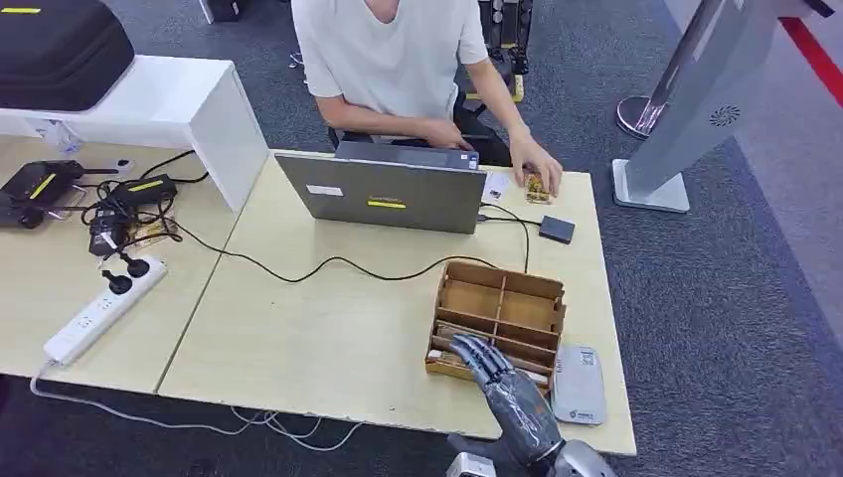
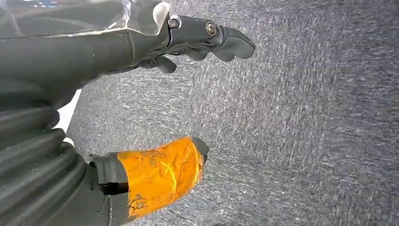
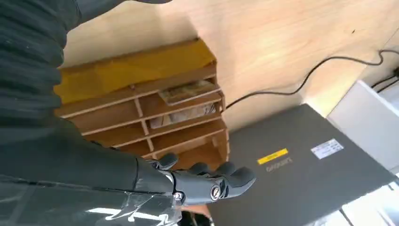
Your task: Pass the card to the sensor for recognition and then transmit it.
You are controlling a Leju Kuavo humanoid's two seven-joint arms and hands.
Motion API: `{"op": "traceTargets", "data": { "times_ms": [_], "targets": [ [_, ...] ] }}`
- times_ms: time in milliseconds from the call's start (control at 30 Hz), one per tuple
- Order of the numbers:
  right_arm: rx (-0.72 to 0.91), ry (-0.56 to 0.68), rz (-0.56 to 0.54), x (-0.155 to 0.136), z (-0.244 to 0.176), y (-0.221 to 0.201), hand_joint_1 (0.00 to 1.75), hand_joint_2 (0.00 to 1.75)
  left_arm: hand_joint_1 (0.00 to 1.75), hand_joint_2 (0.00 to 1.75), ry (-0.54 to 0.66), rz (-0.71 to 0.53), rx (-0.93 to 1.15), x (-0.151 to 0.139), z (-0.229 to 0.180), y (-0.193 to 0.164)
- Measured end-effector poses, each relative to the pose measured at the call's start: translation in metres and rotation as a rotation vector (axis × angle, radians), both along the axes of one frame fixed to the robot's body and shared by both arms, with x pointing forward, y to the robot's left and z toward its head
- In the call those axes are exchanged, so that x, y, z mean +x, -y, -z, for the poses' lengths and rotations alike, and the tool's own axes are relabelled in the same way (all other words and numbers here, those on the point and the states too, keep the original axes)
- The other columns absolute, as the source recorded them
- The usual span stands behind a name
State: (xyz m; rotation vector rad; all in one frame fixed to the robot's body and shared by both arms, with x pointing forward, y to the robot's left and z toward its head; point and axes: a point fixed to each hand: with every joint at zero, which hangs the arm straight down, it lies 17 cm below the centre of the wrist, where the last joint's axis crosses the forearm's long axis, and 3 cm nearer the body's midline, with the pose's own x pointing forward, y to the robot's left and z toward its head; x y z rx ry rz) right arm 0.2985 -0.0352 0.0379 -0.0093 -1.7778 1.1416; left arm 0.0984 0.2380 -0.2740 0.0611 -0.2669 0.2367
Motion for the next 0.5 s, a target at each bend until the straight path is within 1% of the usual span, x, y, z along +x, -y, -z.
{"op": "traceTargets", "data": {
  "times_ms": [300, 500],
  "targets": [
    [0.000, -0.028, -0.028, -0.003, 0.009, -0.014, 0.00, 1.75, 0.00, 1.75, 0.003, 0.001, 0.008, 0.001, 0.000, -0.006],
    [0.007, -0.035, -0.037, 0.003, 0.010, -0.020, 0.00, 1.75, 0.00, 1.75, 0.004, 0.004, 0.007, 0.002, 0.000, -0.006]
  ]
}}
